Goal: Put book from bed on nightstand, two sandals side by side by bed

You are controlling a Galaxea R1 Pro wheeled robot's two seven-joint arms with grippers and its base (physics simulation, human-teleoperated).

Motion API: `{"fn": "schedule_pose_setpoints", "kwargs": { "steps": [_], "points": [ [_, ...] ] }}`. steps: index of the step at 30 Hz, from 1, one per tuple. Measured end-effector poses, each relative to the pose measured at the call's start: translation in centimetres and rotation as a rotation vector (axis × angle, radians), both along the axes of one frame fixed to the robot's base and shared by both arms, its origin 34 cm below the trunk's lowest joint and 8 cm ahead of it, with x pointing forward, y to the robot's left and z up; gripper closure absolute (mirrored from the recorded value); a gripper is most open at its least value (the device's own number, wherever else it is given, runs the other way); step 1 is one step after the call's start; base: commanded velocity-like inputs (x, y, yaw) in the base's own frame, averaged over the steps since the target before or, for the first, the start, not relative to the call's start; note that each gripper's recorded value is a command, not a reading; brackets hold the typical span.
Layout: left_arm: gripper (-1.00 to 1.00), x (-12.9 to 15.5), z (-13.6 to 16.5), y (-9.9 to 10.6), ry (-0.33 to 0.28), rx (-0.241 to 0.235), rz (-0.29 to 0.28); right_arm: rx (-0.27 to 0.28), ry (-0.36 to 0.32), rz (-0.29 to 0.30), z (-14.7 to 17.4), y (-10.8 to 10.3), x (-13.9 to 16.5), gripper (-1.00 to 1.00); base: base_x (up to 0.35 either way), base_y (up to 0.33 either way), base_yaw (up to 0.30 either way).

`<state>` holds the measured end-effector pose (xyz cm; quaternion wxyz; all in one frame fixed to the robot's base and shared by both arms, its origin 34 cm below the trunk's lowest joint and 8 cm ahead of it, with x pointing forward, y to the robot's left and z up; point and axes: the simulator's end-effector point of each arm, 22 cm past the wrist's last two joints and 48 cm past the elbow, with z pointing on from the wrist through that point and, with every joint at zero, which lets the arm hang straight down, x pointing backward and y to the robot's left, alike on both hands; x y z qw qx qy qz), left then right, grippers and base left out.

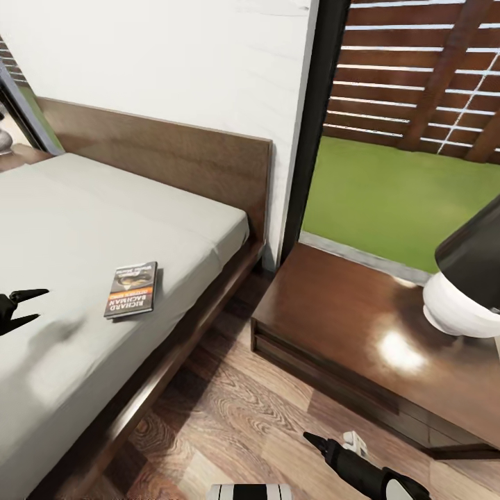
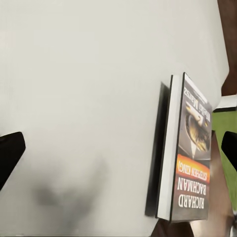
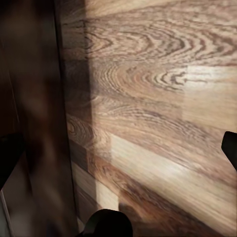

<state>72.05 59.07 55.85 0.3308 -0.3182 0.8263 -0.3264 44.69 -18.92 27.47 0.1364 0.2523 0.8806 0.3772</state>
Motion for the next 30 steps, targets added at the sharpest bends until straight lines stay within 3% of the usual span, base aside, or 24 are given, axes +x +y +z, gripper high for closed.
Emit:
{"fn": "schedule_pose_setpoints", "kwargs": {
  "steps": [30],
  "points": [
    [-1.00, 0.08, -0.02, -0.12, -0.002, -0.003, 0.000, -0.003, 0.002, 0.000, -0.07, -0.05, -0.03, -1.00, 0.000, 0.000, 0.117]
  ]
}}
